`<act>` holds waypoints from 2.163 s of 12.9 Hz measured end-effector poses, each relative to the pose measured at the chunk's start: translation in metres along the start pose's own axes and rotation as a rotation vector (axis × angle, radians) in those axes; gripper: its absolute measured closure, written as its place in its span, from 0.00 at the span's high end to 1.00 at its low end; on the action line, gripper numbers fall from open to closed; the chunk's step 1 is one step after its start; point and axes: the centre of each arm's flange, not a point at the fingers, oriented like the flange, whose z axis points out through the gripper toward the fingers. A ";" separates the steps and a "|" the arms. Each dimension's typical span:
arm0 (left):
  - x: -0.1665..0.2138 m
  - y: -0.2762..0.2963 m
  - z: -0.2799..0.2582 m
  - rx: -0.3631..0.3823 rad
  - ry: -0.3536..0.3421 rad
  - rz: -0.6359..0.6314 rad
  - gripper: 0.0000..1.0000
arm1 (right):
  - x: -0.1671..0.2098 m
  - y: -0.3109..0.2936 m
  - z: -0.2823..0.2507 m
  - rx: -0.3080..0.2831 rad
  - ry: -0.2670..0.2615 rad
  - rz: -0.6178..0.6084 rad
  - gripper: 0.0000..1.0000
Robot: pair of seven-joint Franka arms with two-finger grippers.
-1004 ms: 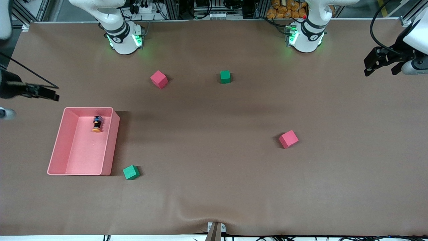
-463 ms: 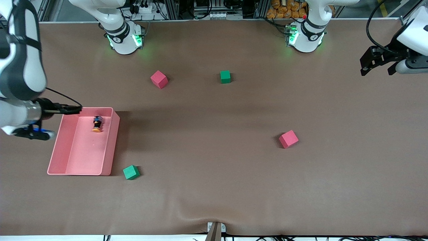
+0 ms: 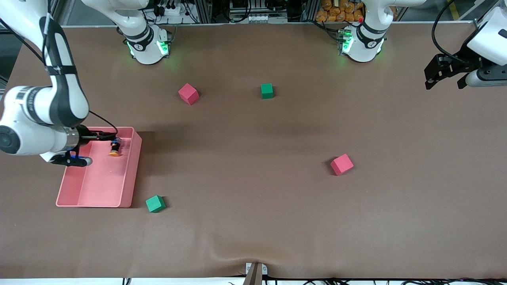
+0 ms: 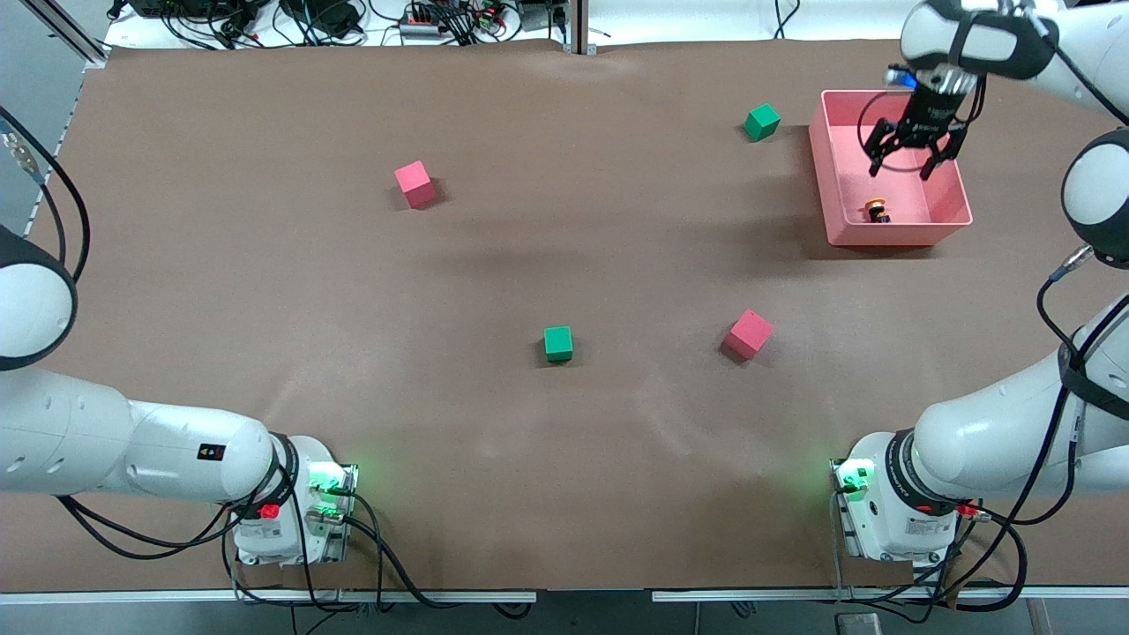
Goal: Place and upright button with both arms
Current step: 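Reach the right gripper into the pink tray and grasp the yellow button, then lift the button with the right gripper while the left gripper approaches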
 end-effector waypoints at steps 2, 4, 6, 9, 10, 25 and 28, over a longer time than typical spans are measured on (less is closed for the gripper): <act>0.000 0.000 0.000 0.000 0.000 0.000 0.77 | -0.008 0.017 0.037 0.006 0.042 -0.033 1.00; 0.000 0.000 0.000 0.000 0.000 0.000 0.77 | -0.012 0.024 0.063 0.004 0.089 -0.043 1.00; 0.000 0.000 0.000 0.000 0.000 0.000 0.77 | -0.012 0.022 0.076 -0.002 0.126 -0.050 1.00; 0.000 0.000 0.000 0.000 0.000 0.000 0.77 | -0.009 0.020 0.085 -0.018 0.160 -0.064 1.00; 0.000 0.000 0.000 0.000 -0.001 -0.001 0.77 | -0.009 0.020 0.090 -0.025 0.173 -0.068 1.00; 0.025 0.005 0.030 -0.002 -0.018 -0.022 0.77 | 0.000 0.026 0.135 -0.054 0.228 -0.081 0.63; 0.051 0.038 0.068 -0.006 -0.025 -0.032 0.77 | 0.002 0.028 0.132 -0.057 0.236 -0.077 0.39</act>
